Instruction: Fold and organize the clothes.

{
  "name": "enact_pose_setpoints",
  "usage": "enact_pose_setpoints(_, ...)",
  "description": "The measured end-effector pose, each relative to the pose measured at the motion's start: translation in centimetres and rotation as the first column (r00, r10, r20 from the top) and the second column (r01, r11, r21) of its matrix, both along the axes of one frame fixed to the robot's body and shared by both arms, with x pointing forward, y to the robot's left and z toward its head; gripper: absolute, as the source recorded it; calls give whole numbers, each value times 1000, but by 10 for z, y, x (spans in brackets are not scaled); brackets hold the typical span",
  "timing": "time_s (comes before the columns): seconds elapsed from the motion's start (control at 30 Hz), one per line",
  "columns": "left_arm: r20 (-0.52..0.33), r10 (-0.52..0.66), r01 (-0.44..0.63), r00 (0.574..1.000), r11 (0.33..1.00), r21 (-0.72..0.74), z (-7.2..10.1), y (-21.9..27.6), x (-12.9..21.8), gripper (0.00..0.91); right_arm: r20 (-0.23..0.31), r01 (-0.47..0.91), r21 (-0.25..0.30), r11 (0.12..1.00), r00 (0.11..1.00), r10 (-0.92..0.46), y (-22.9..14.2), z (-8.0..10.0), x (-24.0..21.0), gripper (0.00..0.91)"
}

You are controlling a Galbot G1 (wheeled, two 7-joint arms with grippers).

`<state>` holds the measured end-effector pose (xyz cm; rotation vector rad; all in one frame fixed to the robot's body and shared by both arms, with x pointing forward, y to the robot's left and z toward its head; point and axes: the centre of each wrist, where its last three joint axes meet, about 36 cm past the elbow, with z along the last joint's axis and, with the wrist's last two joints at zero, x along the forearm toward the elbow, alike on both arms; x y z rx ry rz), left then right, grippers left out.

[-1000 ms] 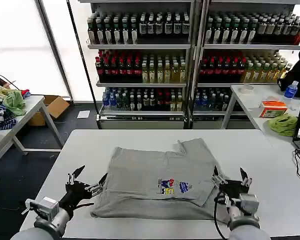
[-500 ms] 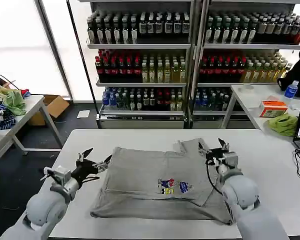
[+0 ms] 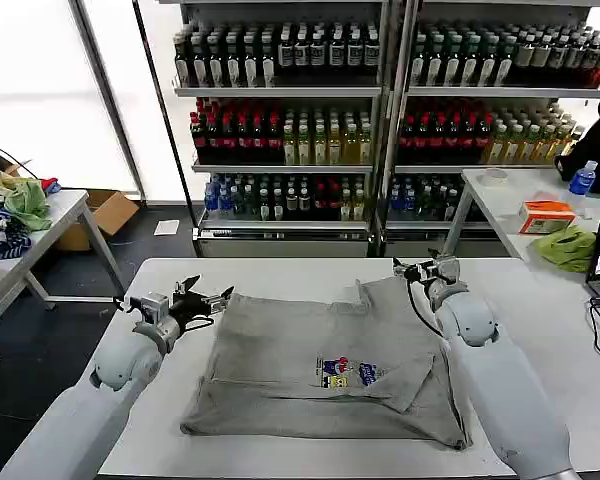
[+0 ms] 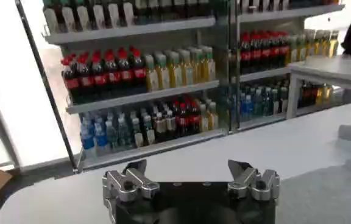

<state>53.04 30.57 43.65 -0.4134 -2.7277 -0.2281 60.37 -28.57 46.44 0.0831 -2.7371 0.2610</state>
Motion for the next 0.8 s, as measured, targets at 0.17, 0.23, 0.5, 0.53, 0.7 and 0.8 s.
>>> enact_pose_setpoints(0.17,-34,-14,14,999,1000,12,-7,-6,14,907,-37,24,14,1000,999,-24,1,-11,8,907)
enact_pose_setpoints(0.23,-47,-18,19,999,1000,18,-11,-9,18,907,-52,32,19,999,998,-31,0,-16,10,907)
enact_pose_setpoints(0.5,-80,-23,25,997,999,34,-21,-14,32,907,-110,46,40,998,993,-42,2,-37,13,907)
enact_pose_setpoints(0.53,-84,-23,26,996,999,37,-22,-14,33,907,-116,47,43,998,992,-42,3,-39,13,907)
enact_pose_setpoints(0.7,-102,-21,26,995,998,51,-29,-14,38,907,-135,51,58,997,990,-42,7,-47,14,907)
enact_pose_setpoints(0.8,-110,-19,25,994,998,55,-32,-13,39,907,-147,49,66,997,988,-39,12,-51,14,907)
